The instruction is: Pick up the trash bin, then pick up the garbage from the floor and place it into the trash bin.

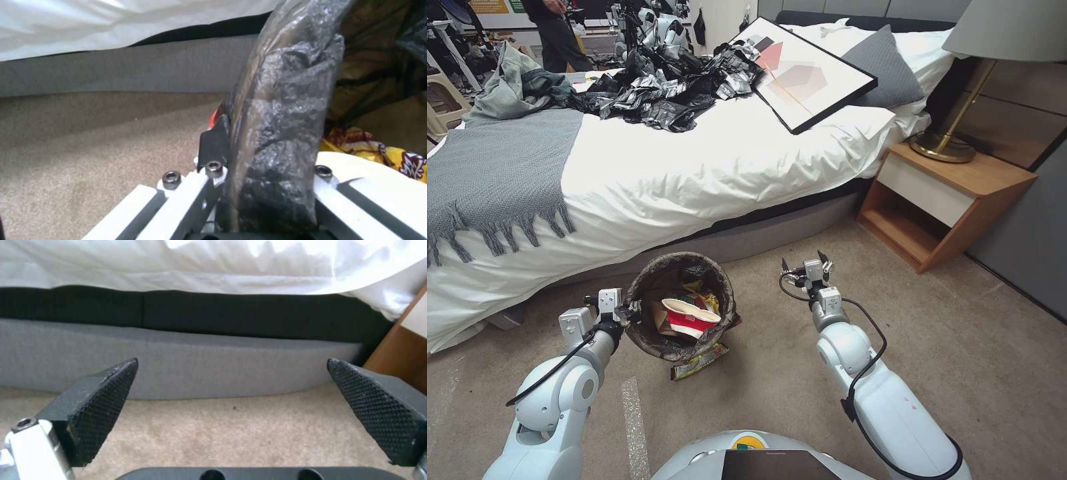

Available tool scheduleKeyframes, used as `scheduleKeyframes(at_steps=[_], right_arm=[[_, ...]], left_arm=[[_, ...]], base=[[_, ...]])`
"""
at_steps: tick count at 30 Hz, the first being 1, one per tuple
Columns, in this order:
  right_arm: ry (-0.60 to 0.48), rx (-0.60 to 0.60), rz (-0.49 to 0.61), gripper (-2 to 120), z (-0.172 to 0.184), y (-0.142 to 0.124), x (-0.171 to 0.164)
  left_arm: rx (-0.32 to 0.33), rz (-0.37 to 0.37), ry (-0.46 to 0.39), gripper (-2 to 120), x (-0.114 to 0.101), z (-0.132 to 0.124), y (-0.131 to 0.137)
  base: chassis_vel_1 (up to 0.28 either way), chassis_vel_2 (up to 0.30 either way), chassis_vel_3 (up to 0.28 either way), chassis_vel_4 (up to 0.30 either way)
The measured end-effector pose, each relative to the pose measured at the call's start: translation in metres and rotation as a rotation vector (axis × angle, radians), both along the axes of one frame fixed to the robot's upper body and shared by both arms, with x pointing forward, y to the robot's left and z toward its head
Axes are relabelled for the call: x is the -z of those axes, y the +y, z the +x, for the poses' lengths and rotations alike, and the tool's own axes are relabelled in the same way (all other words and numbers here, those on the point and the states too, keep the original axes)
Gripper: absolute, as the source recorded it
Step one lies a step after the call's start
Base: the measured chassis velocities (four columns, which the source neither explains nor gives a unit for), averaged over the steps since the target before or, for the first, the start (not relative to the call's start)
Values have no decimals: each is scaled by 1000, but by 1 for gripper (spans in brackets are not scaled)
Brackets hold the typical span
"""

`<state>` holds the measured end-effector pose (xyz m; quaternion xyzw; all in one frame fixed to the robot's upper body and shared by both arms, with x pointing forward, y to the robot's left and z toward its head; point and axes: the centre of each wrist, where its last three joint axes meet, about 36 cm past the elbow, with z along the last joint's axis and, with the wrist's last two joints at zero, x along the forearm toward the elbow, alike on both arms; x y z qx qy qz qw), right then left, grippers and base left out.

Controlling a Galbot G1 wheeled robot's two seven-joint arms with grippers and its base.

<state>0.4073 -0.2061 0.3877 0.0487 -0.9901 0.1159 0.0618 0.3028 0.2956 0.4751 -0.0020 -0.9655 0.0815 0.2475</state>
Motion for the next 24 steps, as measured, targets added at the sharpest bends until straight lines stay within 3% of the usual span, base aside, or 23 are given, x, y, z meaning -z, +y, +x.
scheduleKeyframes(at_steps=[24], right_arm=[[14,-6,13,100,3,9,4]], left_arm=[[-9,0,-2,0,-1,-1,3]], base=[[0,0,0,0]])
